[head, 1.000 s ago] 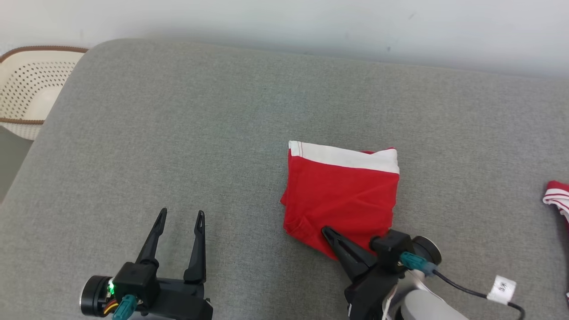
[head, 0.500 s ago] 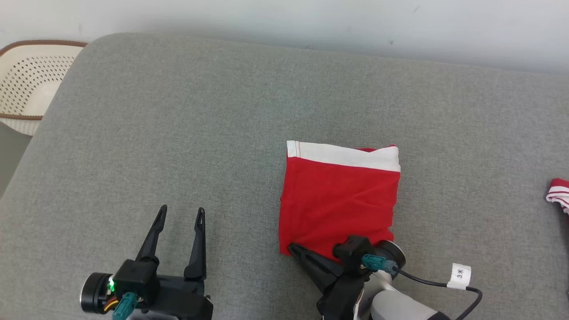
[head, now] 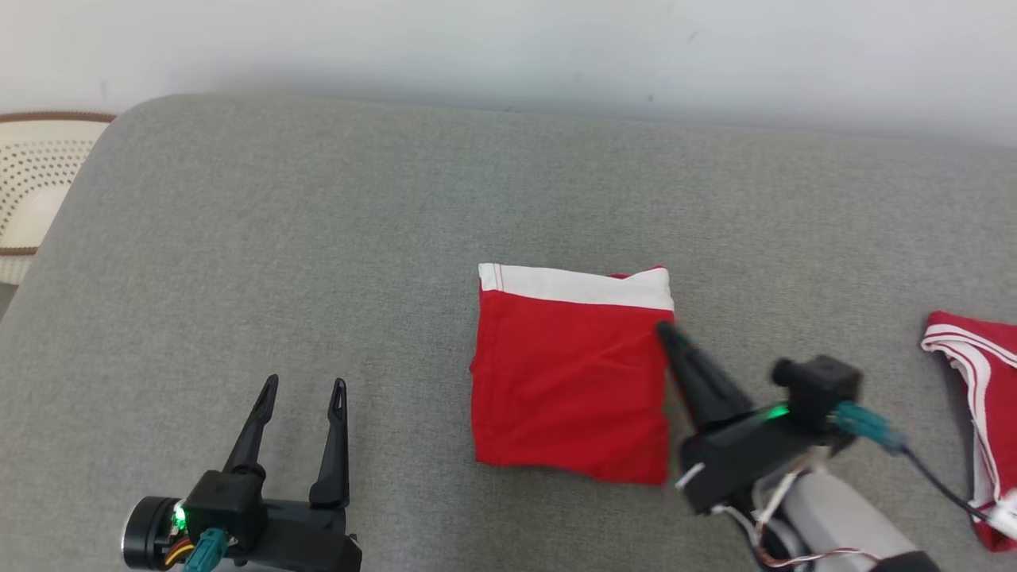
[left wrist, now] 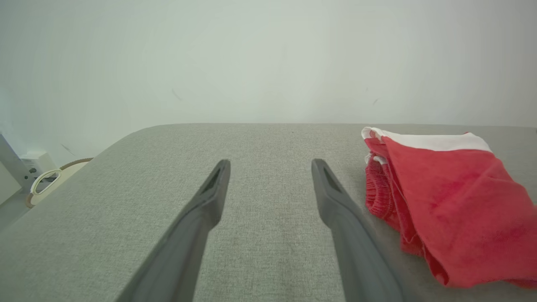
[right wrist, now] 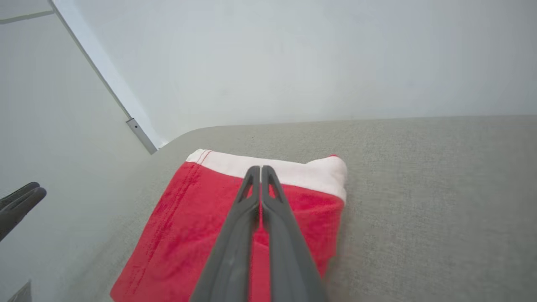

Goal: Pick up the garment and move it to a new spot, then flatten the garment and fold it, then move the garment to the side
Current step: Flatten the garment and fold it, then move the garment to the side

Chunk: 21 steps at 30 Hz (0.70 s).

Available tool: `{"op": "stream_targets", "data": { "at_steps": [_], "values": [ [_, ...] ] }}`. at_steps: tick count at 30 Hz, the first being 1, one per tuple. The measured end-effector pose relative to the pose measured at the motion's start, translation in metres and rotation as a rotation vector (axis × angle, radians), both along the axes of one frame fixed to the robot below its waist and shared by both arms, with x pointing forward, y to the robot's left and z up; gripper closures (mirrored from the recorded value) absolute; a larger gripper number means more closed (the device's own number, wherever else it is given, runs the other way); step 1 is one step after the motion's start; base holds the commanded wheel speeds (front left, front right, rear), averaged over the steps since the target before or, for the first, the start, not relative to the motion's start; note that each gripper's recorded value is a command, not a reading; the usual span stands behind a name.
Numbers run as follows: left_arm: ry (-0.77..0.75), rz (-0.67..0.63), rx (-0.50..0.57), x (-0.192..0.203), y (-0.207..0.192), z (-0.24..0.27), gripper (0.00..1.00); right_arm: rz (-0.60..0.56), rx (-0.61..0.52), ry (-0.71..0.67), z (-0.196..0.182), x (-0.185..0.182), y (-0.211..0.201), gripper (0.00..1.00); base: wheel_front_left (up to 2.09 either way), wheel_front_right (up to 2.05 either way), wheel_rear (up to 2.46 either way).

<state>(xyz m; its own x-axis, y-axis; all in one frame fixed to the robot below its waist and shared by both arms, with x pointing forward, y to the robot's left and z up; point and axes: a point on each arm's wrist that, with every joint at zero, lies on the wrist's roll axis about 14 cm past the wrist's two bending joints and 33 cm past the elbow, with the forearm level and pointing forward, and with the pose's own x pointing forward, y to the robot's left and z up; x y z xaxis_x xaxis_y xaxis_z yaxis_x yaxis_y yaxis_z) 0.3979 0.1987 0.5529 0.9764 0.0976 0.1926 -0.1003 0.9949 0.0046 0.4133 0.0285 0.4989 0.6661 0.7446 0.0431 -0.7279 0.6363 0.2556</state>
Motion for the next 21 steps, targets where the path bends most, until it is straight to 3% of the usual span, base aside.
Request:
{"op": "stream_targets", "data": {
  "at_steps": [1,3,8,21],
  "values": [
    [-0.002,-0.006,0.001,0.0,-0.001,0.001,0.0,-0.039,0.003,-0.021,0.005,0.005,-0.011,0.62,0.0,0.0,0.0],
    [-0.003,-0.016,0.002,0.001,-0.004,0.003,0.0,-0.126,0.003,-0.061,0.014,0.015,-0.035,0.0,0.0,0.0,0.0],
    [-0.013,-0.041,0.009,0.001,-0.01,0.008,0.0,-0.291,-0.001,-0.125,0.028,0.019,-0.083,0.0,0.0,0.0,0.0],
    [-0.025,-0.085,0.014,-0.001,-0.023,0.016,0.0,-0.462,-0.114,-0.231,0.045,-0.02,-0.144,0.0,0.0,0.0,0.0]
  ]
}}
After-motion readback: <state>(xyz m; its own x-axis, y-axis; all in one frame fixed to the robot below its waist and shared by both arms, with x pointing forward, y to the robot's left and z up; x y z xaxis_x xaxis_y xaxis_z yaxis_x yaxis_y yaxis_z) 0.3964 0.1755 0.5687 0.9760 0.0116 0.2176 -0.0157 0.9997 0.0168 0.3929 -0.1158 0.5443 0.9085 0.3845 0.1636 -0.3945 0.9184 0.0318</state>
